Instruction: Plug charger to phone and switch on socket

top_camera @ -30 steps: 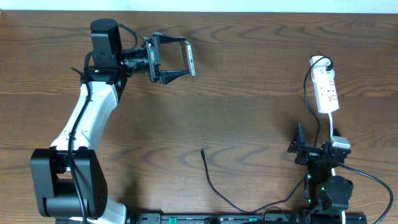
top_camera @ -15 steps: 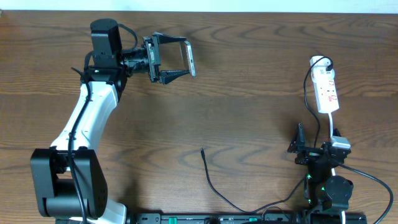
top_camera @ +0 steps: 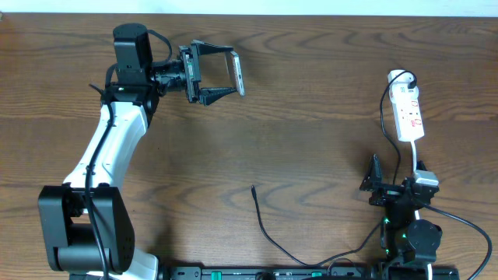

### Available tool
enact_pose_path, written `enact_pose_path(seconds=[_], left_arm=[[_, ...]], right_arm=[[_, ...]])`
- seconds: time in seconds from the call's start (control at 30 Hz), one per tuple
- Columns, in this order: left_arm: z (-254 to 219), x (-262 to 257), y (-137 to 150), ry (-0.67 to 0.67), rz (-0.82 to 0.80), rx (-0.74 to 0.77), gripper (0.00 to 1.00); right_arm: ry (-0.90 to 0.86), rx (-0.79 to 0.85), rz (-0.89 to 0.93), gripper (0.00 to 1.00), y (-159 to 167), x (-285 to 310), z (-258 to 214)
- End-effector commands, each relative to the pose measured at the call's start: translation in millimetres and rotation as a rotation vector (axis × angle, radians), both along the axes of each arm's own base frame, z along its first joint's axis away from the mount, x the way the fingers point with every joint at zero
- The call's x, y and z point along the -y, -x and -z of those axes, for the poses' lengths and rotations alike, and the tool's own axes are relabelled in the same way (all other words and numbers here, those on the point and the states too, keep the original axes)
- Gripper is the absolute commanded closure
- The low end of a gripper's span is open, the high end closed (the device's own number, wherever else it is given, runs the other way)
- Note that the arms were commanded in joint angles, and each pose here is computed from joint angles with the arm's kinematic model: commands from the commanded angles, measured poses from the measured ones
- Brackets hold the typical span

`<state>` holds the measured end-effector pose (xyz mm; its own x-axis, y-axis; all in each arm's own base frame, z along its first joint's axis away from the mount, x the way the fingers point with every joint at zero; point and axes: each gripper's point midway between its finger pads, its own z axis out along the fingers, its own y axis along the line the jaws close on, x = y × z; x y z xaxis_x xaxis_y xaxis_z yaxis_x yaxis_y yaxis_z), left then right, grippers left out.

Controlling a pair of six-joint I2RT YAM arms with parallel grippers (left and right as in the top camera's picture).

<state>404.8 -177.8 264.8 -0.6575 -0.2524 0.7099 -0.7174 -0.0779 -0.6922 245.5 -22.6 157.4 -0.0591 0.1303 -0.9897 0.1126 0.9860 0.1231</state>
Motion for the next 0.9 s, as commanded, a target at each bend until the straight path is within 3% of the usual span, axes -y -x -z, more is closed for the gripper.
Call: enact_pose_path(seconds=[0.0, 0.27, 0.47, 0.87], left_arm=[[-22.4, -0.1, 4.1, 0.011, 0.028, 0.082, 0.93], [-22.4, -0.2, 4.0, 0.005, 0.031, 0.105, 0.93], [-22.3, -0.2, 4.0, -0.027, 0.047, 0.245, 0.93], [-21.1, -0.6, 2.1, -0.176, 0.111, 0.849, 0.93]], right_arm=[[-0.014, 0.002, 0.004, 0.01, 0.3, 0.1, 0.1], [-0.014, 0.002, 0.003, 0.01, 0.3, 0.0, 0.1], [-0.014, 0.002, 0.004, 0.01, 0.3, 0.1, 0.1], [-0.014, 0.002, 0.004, 0.01, 0.3, 0.1, 0.1]])
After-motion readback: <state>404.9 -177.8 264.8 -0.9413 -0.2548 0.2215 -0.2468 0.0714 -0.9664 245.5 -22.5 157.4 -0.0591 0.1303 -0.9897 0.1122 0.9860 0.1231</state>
